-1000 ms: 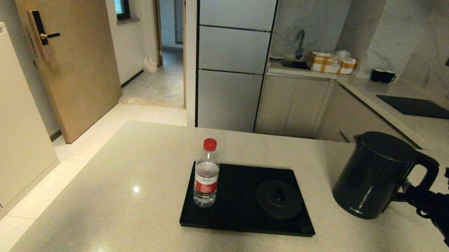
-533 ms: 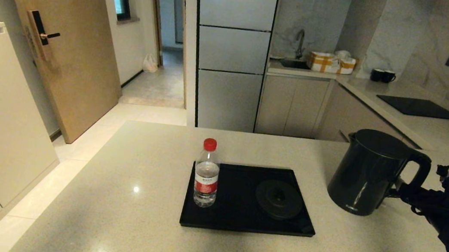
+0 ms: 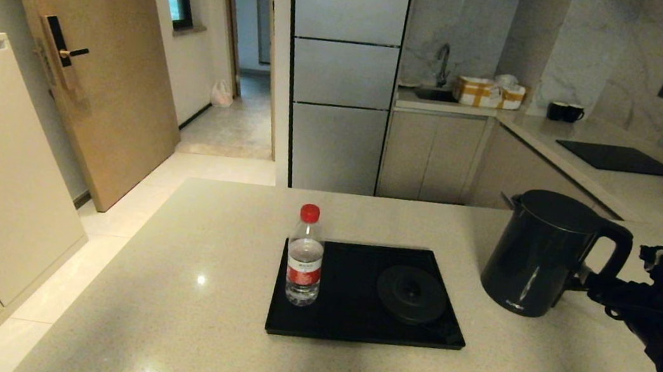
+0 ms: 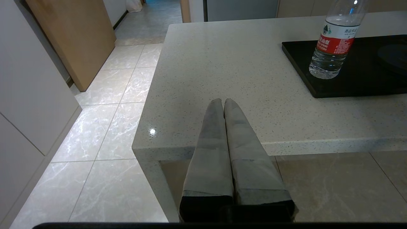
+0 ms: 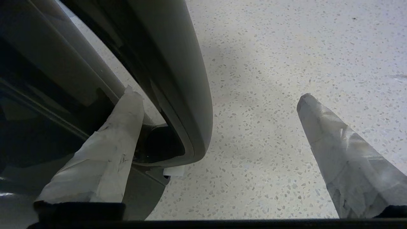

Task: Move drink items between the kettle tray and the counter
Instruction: Return the kettle to its original position

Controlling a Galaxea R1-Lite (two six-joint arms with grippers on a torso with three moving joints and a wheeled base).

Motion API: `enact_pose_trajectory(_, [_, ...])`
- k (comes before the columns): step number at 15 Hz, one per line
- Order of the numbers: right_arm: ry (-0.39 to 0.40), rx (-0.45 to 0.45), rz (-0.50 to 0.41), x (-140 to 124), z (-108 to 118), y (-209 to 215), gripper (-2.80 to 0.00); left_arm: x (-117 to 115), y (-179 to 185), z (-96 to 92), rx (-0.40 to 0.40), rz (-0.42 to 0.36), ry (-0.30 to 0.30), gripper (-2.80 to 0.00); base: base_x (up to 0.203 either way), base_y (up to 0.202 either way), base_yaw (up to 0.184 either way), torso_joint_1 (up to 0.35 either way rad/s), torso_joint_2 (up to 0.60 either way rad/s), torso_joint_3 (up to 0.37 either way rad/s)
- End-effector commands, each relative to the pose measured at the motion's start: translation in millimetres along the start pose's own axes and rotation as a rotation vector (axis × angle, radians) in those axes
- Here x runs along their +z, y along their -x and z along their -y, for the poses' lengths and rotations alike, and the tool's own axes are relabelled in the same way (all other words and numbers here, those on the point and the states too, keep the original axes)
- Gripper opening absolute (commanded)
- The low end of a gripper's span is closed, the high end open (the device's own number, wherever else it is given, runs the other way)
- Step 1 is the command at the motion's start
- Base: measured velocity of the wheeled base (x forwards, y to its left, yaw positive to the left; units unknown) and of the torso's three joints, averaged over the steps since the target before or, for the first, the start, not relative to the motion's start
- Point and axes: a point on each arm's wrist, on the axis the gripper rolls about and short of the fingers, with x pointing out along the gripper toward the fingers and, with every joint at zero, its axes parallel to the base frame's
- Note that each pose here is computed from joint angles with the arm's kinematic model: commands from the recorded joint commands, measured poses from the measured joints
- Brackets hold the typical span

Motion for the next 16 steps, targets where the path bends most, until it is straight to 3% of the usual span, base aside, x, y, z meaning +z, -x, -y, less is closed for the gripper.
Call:
enact_pose_trajectory(1, [0.004,0.002,0.008,2.2,0.2,2.4,0.00,-0.1,-0.1,0.0,0.000,-0.002,0.000,-2.80,0.000,0.000,0.000,0.000,0.00,0.000])
enact_pose_trajectory(8, [0.011,0.017,-0.010,1.3,0.1,9.0,0.00,-0.1,-0.1,0.0,0.000,-0.002,0.000,-2.80,0.000,0.000,0.000,0.000,0.00,0.000])
enact_pose_trajectory(16, [0.003,0.006,0.042,7.2,4.5,0.3,0.00,-0.1,-0.1,0.0,0.000,-0.002,0.000,-2.80,0.000,0.000,0.000,0.000,0.00,0.000])
